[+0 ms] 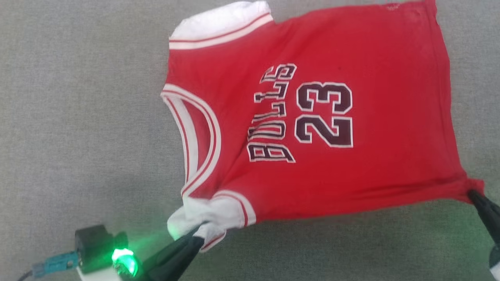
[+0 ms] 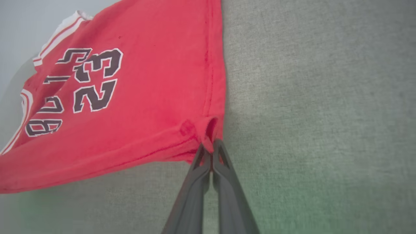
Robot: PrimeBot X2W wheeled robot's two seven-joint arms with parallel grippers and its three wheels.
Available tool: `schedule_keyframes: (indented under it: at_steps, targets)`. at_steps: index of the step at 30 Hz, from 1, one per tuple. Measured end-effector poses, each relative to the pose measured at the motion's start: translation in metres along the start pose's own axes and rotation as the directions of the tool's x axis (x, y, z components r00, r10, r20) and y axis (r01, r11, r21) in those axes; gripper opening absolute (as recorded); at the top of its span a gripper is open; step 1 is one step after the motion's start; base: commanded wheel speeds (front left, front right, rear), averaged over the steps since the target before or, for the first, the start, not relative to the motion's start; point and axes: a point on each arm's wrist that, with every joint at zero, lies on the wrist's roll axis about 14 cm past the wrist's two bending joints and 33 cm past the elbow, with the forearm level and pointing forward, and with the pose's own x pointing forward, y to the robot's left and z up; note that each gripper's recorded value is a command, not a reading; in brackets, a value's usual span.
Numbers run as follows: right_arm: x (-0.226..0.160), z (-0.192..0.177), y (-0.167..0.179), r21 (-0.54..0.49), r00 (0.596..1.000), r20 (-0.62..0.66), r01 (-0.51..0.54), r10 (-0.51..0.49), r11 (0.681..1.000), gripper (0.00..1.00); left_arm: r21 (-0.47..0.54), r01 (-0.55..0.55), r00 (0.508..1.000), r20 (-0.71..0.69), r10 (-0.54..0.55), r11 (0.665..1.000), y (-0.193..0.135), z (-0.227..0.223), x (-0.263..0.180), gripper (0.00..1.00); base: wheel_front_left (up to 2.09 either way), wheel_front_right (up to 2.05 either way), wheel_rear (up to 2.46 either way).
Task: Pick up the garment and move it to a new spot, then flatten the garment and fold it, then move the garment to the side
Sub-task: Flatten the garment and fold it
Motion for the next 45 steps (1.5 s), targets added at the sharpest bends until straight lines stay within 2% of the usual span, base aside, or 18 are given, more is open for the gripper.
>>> schedule_keyframes:
  at_steps: [7,12,18,22,29,35,36,37,38,39,40,41,42,45]
  targets:
    - [-0.007,0.019,-0.001,0.016,0.998,0.062,0.022,-0.023,1.0,0.0,0.022,0.048,0.999,-0.009,-0.048,0.999,-0.011,0.007,0.0,0.0,0.0,0.0,0.0]
    - [0.014,0.044,-0.004,0.024,0.992,0.124,0.019,-0.021,1.0,0.0,0.084,0.123,0.99,0.065,-0.128,0.989,-0.017,0.045,0.028,0.0,0.0,0.0,0.0]
    - [0.044,0.057,-0.002,0.016,0.992,0.129,0.001,-0.003,1.0,0.0,0.104,0.148,0.987,0.055,-0.154,0.984,-0.005,0.065,0.059,0.0,0.0,0.0,0.0]
    - [0.071,0.061,0.0,0.015,0.992,0.122,-0.016,0.014,1.0,0.0,0.104,0.114,0.992,0.049,-0.12,0.988,0.019,0.076,0.084,0.0,0.0,0.0,0.0]
    - [0.106,0.046,0.001,-0.033,0.999,0.043,-0.024,0.025,0.999,0.0,0.103,0.008,1.0,0.006,-0.008,0.995,0.07,0.071,0.109,0.0,0.0,0.0,0.0]
    - [0.116,0.04,0.003,-0.064,0.999,0.023,-0.034,0.035,0.997,0.0,0.11,-0.064,0.998,-0.016,0.066,0.992,0.098,0.065,0.113,0.0,0.0,0.0,0.0]
    - [0.117,0.04,0.004,-0.067,0.999,0.024,-0.037,0.038,0.997,0.0,0.116,-0.076,0.997,-0.022,0.079,0.99,0.102,0.063,0.113,0.05,0.0,0.0,0.0]
    - [0.117,0.04,0.005,-0.073,0.999,0.024,-0.042,0.044,0.996,0.0,0.126,-0.085,0.995,-0.032,0.09,0.988,0.105,0.061,0.112,0.16,0.0,0.0,0.0]
    - [0.116,0.041,0.007,-0.085,0.998,0.028,-0.046,0.048,0.995,0.0,0.145,-0.092,0.994,-0.041,0.099,0.985,0.108,0.06,0.11,0.45,0.0,0.0,0.0]
    - [0.115,0.043,0.009,-0.095,0.998,0.037,-0.048,0.051,0.994,0.27,0.164,-0.098,0.993,-0.044,0.107,0.982,0.11,0.06,0.109,0.95,0.0,0.0,0.0]
    - [0.114,0.044,0.009,-0.1,0.997,0.047,-0.049,0.053,0.994,0.69,0.168,-0.102,0.993,-0.039,0.11,0.98,0.11,0.063,0.109,1.0,0.0,0.0,0.0]
    - [0.112,0.046,0.01,-0.106,0.997,0.054,-0.048,0.054,0.993,0.97,0.175,-0.105,0.993,-0.031,0.112,0.979,0.11,0.067,0.108,1.0,0.0,0.0,0.0]
    - [0.11,0.048,0.01,-0.109,0.996,0.066,-0.047,0.055,0.993,1.0,0.188,-0.106,0.993,-0.025,0.113,0.976,0.109,0.071,0.107,1.0,0.0,0.0,0.0]
    - [0.101,0.055,0.012,-0.114,0.993,0.099,-0.049,0.06,0.992,1.0,0.24,-0.108,0.993,-0.019,0.116,0.965,0.105,0.084,0.099,1.0,0.0,0.0,0.0]
